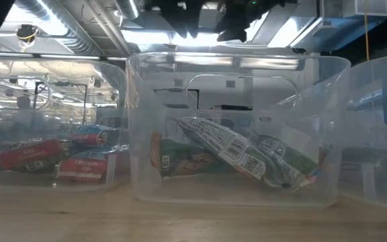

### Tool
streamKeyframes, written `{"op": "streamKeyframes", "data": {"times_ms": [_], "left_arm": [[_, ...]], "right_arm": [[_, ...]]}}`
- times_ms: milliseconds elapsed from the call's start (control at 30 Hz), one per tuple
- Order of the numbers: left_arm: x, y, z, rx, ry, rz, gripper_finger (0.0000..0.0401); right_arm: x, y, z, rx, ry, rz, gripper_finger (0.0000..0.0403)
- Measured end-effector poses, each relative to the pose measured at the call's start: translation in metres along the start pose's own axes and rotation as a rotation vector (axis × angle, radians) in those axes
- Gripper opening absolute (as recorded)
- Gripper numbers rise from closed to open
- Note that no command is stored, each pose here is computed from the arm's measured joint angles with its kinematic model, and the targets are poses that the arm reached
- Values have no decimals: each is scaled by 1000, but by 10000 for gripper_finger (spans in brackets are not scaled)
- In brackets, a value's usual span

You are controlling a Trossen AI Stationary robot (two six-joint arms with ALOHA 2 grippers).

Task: Pick and place Granola Bars by type
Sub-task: Return to Home Position

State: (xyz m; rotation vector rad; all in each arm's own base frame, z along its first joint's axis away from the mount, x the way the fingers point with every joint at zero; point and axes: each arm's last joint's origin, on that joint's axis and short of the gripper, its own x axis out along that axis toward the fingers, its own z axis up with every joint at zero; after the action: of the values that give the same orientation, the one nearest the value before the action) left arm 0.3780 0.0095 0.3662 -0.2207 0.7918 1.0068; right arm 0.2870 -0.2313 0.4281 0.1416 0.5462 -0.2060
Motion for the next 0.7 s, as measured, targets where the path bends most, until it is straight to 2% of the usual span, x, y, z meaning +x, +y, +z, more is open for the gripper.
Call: {"op": "streamKeyframes", "data": {"times_ms": [167,300,500,600,700], "left_arm": [[33,22,38,165,8,-168,112],[40,52,62,251,-28,-311,114],[31,108,86,284,-100,-432,114],[23,134,89,292,-125,-533,112],[13,159,80,246,-162,-554,112]], "right_arm": [[8,4,6,-32,-45,10,234],[7,1,5,0,-40,2,234],[2,-2,-1,73,3,-6,234],[1,14,3,51,4,-33,234],[-4,36,9,34,0,-121,234]]}}
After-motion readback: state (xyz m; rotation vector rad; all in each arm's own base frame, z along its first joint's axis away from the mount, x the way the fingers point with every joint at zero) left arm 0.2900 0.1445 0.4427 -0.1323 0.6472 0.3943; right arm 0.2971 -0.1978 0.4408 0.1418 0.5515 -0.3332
